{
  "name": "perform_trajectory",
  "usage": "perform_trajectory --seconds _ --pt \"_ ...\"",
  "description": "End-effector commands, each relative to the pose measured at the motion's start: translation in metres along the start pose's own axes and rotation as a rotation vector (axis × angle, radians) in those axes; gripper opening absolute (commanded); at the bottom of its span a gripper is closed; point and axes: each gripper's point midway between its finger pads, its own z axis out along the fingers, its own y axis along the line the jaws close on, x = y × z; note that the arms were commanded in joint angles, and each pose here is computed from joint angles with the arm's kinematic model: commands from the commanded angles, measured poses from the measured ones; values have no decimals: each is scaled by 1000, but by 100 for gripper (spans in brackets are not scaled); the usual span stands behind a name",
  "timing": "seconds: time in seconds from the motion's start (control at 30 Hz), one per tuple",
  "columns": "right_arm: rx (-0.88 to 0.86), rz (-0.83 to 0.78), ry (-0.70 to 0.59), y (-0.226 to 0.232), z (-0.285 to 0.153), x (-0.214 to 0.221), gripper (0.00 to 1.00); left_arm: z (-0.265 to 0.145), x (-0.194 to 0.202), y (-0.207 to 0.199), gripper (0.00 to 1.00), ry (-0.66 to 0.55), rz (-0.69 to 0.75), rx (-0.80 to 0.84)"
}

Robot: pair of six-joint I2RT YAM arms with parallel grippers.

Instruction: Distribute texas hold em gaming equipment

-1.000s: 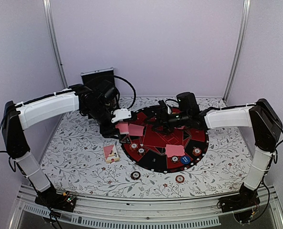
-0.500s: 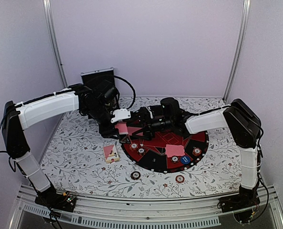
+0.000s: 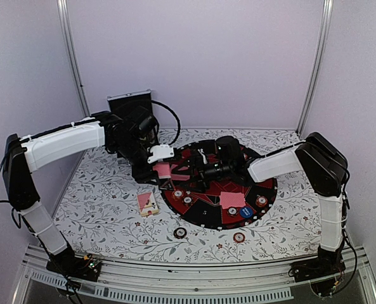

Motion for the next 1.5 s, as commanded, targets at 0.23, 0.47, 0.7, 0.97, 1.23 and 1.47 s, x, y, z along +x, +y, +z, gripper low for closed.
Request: perform_trajectory --seconds 0.23,0.47,0.7,0.97,1.23,1.47 --pt "-76 -50 -36 38 -15 -4 86 -8 -11 1 0 -43 16 -15" --pt "-94 -60 -37 43 -21 1 87 -7 -9 0 0 -39 14 -13" --pt "-132 -78 4 58 -5 4 87 -9 -13 2 0 -53 12 -13" --pt "-176 -67 42 63 17 5 87 -11 -14 2 0 -59 13 -15" --pt "-219 -55 74 67 37 7 87 -13 -19 1 0 -76 14 -8" --pt "-246 -43 110 66 56 12 87 -12 -21 1 0 -77 16 -2"
